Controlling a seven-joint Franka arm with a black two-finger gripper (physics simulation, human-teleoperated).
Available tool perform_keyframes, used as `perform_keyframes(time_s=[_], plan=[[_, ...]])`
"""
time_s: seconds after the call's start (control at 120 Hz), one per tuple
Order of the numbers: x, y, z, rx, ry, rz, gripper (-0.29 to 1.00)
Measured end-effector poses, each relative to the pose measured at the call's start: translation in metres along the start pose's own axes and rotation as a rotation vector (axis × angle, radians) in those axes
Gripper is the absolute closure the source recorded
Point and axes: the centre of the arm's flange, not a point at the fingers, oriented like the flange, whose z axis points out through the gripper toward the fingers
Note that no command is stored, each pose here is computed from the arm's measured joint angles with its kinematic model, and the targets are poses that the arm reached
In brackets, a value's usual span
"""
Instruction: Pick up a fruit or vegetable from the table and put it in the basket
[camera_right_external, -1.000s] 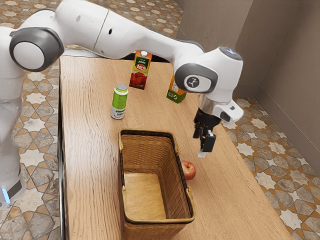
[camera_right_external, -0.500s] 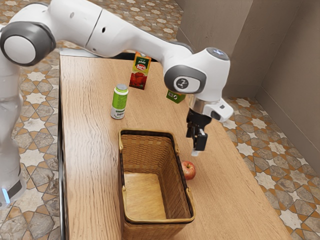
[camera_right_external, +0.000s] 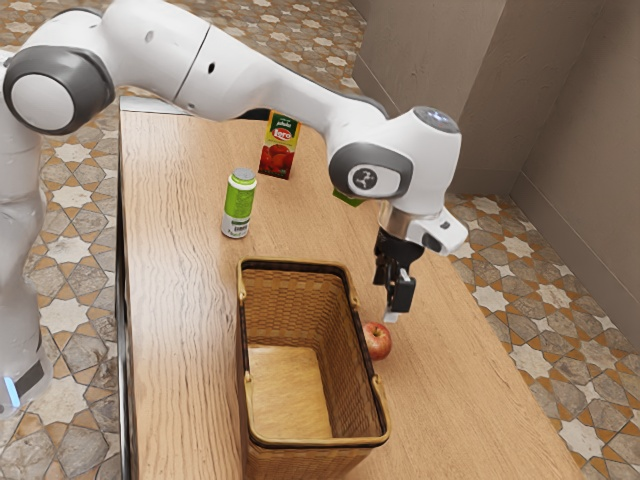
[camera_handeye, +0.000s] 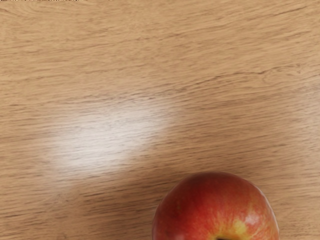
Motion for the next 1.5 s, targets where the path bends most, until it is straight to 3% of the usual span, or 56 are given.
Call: perform_keyframes(time_s=[1.5], plan=[[-0.007, 0.010, 0.054, -0.004, -0.020, 0.016, 0.00]])
